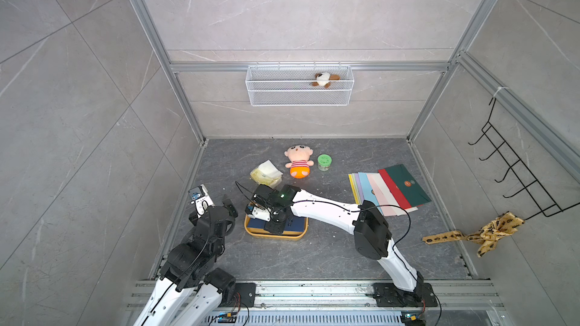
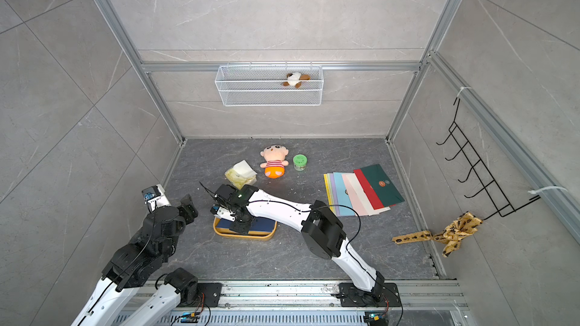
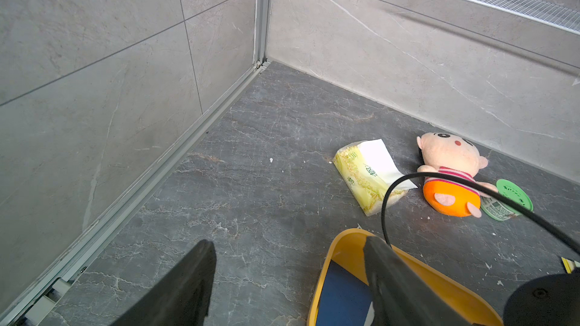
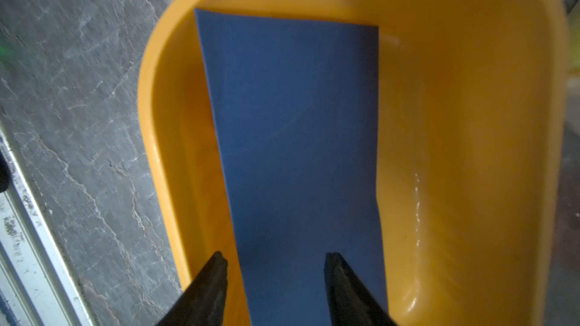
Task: Put the sealed envelopes into the storage box
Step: Place the envelope in the storage box.
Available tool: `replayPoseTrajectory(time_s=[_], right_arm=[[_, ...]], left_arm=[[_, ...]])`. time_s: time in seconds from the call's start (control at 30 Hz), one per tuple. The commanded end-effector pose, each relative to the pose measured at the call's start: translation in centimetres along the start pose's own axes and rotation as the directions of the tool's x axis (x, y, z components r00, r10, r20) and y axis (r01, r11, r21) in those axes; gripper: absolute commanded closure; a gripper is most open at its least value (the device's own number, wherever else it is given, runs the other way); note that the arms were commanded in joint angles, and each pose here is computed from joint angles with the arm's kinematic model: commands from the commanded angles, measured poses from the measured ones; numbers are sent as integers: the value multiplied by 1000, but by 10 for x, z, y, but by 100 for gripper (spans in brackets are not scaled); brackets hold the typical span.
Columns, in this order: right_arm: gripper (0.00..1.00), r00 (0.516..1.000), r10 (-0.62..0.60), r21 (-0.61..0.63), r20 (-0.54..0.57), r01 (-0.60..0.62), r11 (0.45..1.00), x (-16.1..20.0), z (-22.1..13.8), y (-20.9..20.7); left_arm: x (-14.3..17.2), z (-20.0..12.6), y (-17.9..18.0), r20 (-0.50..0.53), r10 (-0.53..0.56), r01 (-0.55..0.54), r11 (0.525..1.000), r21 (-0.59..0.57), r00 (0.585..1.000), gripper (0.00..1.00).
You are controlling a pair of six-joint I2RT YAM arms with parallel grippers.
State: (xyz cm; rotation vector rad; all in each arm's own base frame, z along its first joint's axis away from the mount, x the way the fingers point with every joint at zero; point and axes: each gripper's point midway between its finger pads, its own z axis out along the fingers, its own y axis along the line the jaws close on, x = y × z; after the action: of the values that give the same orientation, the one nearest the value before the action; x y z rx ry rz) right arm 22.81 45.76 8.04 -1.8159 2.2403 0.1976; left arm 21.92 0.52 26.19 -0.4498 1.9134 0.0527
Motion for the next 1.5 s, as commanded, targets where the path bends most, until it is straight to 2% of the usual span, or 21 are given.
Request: replayPoseTrajectory(time_s=[0.0,0.23,0.37,0.5,0.8,1.1,1.47], right_arm=[[48,999,-13,44,-35,14,999,3,2,-6],[50,999,-12,139,-48,19,990,1,-3,-25],[51,1000,-20,78,-14,21,997,-6,-10,-14],[50,999,-20,-38,28,21,999,-11,-14,8],[49,998,-34,-44,-50,31,999,2,7,11],[50,995,-29,18,-97,31,999,7,19,0],[54,997,-18,141,-74,29,990,-3,0,-30]], left_arm=[[-5,1,-1,22,-3,3,1000,-7,1000,21],[-5,2,-1,20,0,0,1000,-9,1000,21],[-5,2,-1,19,1,-1,1000,-10,1000,21],[-4,2,-1,19,2,-2,1000,-11,1000,21],[-4,2,-1,18,2,-2,1000,-10,1000,20],[-4,3,-1,17,5,-5,1000,-13,1000,20],[-3,4,-2,13,7,-7,1000,-15,1000,20]])
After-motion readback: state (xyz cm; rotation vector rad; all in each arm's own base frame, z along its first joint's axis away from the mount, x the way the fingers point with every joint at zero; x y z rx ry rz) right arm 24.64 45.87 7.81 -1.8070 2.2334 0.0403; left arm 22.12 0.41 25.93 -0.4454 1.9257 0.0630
